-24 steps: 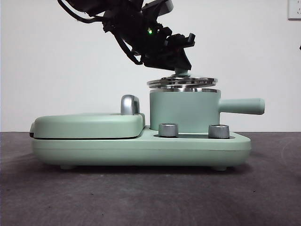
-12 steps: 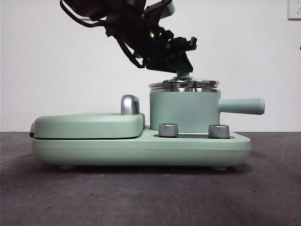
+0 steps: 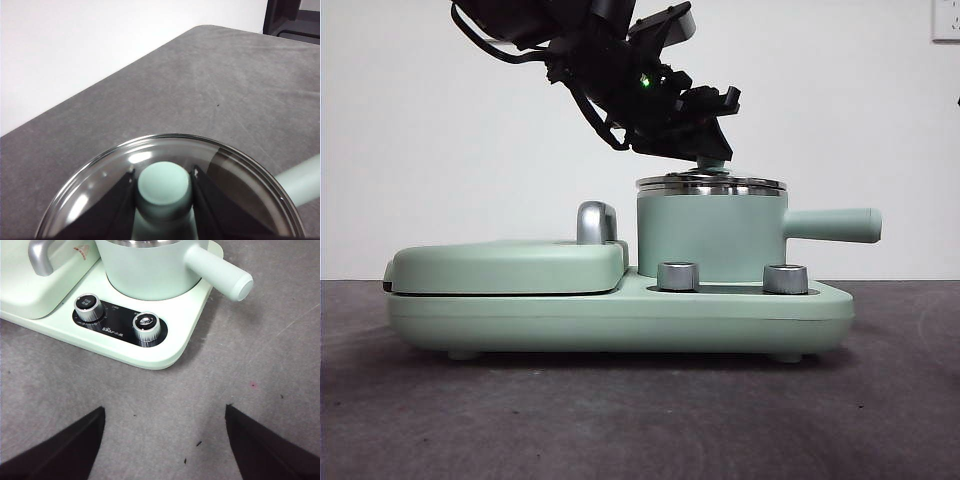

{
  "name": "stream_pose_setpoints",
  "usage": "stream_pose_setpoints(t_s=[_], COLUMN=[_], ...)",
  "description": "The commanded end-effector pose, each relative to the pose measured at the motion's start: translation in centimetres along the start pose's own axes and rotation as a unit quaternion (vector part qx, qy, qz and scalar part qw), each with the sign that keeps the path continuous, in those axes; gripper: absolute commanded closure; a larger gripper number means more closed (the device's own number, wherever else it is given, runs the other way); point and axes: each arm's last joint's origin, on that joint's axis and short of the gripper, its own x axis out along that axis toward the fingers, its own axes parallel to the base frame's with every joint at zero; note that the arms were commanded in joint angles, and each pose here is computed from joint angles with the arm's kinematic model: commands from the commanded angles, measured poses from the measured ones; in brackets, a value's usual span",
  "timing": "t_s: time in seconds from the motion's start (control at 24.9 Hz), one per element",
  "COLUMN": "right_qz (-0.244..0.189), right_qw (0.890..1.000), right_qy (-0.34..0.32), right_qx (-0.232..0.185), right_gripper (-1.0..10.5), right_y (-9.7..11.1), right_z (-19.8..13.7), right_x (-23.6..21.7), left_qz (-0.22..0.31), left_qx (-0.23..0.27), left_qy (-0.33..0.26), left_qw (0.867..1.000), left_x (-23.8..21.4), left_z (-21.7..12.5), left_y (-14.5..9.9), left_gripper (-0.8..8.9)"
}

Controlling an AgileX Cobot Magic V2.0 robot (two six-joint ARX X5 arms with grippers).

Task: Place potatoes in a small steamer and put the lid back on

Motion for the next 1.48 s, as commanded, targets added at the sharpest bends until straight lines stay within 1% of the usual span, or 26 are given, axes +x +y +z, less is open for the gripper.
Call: stream_pose_setpoints(t_s=[0.04, 0.36, 0.48, 0.56, 0.92, 1.04, 1.12, 1.16, 1.36, 1.48], right_qz=[0.002, 0.002, 0.002, 0.002, 0.002, 0.002, 0.002, 0.002, 0.002, 0.002], right_qw=[1.0, 1.0, 1.0, 1.0, 1.0, 1.0, 1.0, 1.0, 1.0, 1.0], right_qy=[-0.004, -0.004, -0.004, -0.004, -0.004, -0.004, -0.004, -0.004, -0.002, -0.001], right_qx=[0.004, 0.004, 0.004, 0.004, 0.004, 0.004, 0.004, 0.004, 0.003, 0.003], right_gripper=[5.8, 5.8, 5.8, 5.8, 5.8, 5.8, 5.8, 5.8, 5.8, 5.8], right_y=[0.1, 0.1, 0.1, 0.1, 0.1, 0.1, 0.1, 0.1, 0.1, 0.1], right_z=[0.1, 0.1, 0.1, 0.1, 0.1, 0.1, 0.1, 0.1, 0.1, 0.1], right_x=[0.0, 0.0, 0.0, 0.0, 0.0, 0.0, 0.0, 0.0, 0.0, 0.0], left_qz=[-0.003, -0.004, -0.021, -0.033, -0.031, -0.031, -0.026, -0.025, -0.028, -0.031], left_qx=[0.002, -0.002, -0.004, -0.016, -0.017, -0.017, -0.017, -0.017, -0.022, -0.041], left_qy=[-0.009, -0.009, -0.01, -0.011, -0.01, -0.011, -0.012, -0.011, 0.009, 0.031], left_qw=[1.0, 1.0, 1.0, 0.999, 0.999, 0.999, 0.999, 0.999, 0.999, 0.998], left_x=[0.7, 0.8, 0.8, 0.9, 0.9, 0.8, 0.6, 0.5, -1.3, -3.2], left_z=[0.3, 0.2, 0.1, 0.1, 0.1, 0.2, 0.3, 0.5, 1.9, 3.1], left_y=[-0.2, -0.2, -0.3, -0.4, -0.4, -0.4, -0.4, -0.4, -0.3, -0.4], left_gripper=[8.04, 8.04, 8.04, 8.04, 8.01, 7.18, 6.2, 5.9, 5.91, 5.92])
